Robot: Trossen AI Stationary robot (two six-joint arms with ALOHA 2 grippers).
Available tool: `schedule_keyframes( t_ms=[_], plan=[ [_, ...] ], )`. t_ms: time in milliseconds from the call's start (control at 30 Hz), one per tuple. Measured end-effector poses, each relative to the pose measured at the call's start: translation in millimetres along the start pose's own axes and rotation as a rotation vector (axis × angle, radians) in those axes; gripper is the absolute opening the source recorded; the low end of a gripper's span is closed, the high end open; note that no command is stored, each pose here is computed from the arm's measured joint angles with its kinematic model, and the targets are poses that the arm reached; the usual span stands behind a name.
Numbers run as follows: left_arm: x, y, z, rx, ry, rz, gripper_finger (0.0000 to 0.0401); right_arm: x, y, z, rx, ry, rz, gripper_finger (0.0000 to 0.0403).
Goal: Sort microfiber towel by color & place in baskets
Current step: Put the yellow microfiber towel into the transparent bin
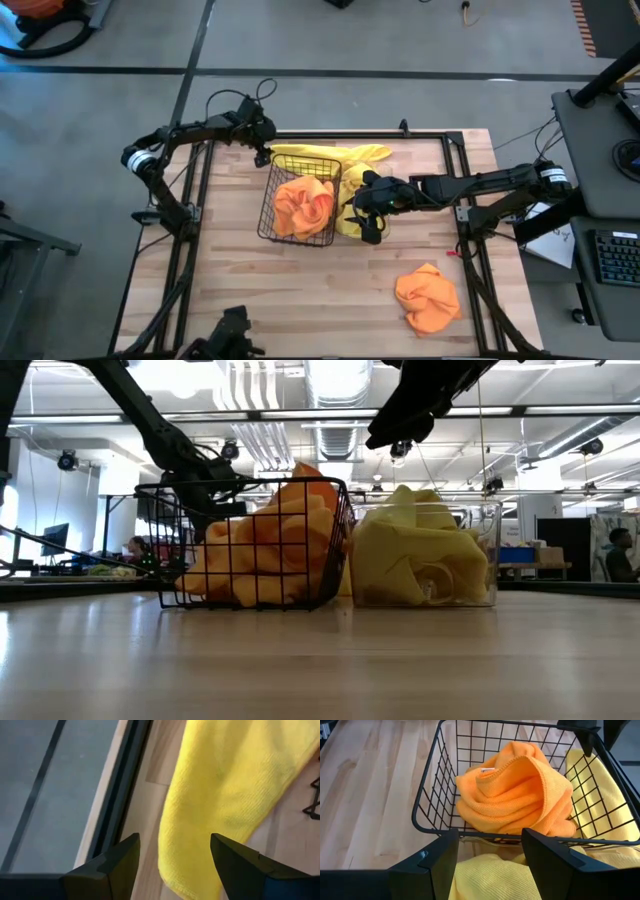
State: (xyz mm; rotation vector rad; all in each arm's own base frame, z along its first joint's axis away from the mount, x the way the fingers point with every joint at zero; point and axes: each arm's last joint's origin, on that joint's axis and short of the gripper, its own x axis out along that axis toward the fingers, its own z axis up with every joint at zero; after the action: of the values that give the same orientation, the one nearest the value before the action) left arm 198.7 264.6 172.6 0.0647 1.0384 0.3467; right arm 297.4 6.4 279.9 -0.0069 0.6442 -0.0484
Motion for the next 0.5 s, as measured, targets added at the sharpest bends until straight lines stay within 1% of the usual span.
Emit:
schedule_keyframes(
  t_ms=[500],
  plan=[
    [0.4, 1.8, 0.4, -0.016, 0.004, 0.029, 0.0225, -0.3, 2.0, 0.4, 0.021, -0.001, 0.005, 0.0215]
  ],
)
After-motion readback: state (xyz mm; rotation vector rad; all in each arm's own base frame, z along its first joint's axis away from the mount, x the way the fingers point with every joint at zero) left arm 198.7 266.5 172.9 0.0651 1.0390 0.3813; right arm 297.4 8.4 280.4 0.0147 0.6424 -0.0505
